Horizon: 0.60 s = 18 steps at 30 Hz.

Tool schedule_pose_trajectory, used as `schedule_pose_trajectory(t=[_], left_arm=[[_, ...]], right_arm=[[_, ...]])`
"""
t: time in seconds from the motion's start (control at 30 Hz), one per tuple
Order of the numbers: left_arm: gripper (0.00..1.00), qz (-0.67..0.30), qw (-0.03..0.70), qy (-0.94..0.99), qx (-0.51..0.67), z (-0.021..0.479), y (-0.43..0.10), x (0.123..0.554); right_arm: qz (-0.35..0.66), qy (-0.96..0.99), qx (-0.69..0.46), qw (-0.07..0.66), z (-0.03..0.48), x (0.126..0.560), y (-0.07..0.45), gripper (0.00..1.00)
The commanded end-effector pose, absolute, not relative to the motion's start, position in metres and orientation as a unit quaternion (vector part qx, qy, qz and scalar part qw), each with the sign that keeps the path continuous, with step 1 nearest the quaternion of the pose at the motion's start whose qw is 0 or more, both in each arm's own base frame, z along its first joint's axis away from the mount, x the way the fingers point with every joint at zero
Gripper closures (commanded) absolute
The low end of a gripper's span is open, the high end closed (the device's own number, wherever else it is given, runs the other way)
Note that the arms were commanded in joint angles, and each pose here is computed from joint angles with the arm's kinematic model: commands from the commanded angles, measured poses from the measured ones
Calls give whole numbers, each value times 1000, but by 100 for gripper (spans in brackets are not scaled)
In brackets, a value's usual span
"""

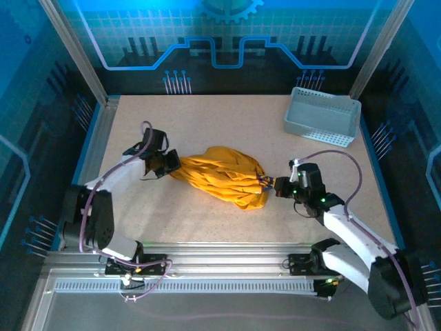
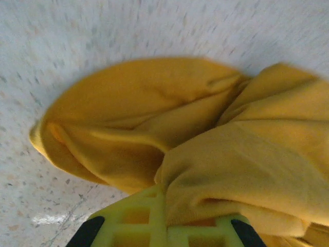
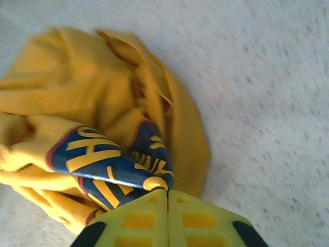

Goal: Fold the inside-out t-shirt

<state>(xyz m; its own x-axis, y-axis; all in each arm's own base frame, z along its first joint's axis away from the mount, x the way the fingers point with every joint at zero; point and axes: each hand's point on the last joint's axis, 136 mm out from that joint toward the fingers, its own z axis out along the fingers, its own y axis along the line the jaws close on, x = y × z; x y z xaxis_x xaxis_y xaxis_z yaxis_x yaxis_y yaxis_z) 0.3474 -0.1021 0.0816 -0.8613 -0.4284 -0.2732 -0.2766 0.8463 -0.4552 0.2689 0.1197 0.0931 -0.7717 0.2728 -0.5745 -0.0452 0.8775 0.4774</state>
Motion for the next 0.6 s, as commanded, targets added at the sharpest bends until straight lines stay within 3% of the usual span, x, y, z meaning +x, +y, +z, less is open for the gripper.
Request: schedule_pose_trajectory(t=[0.0, 0.07, 0.17, 0.33, 0.43, 0.57], left_arm=[[100, -226, 174, 950, -127, 86, -130, 334], [100, -234, 191, 948, -98, 95, -145, 331], [99, -246, 221, 941, -73, 110, -159, 328], [99, -269, 257, 925, -78, 126, -160, 324], [100, -276, 272, 919, -79, 133, -159, 321], [100, -290, 286, 910, -80, 139, -159, 317]], right_arm=[[194, 920, 71, 332, 104, 276, 111, 68], [139, 928, 37, 344, 122, 280, 111, 46], [84, 927, -22, 366, 156, 287, 125, 30], [97, 915, -148, 364, 180, 291, 194, 26], [86, 910, -221, 340, 167, 291, 235, 23], [69, 910, -270, 306, 140, 298, 274, 27]])
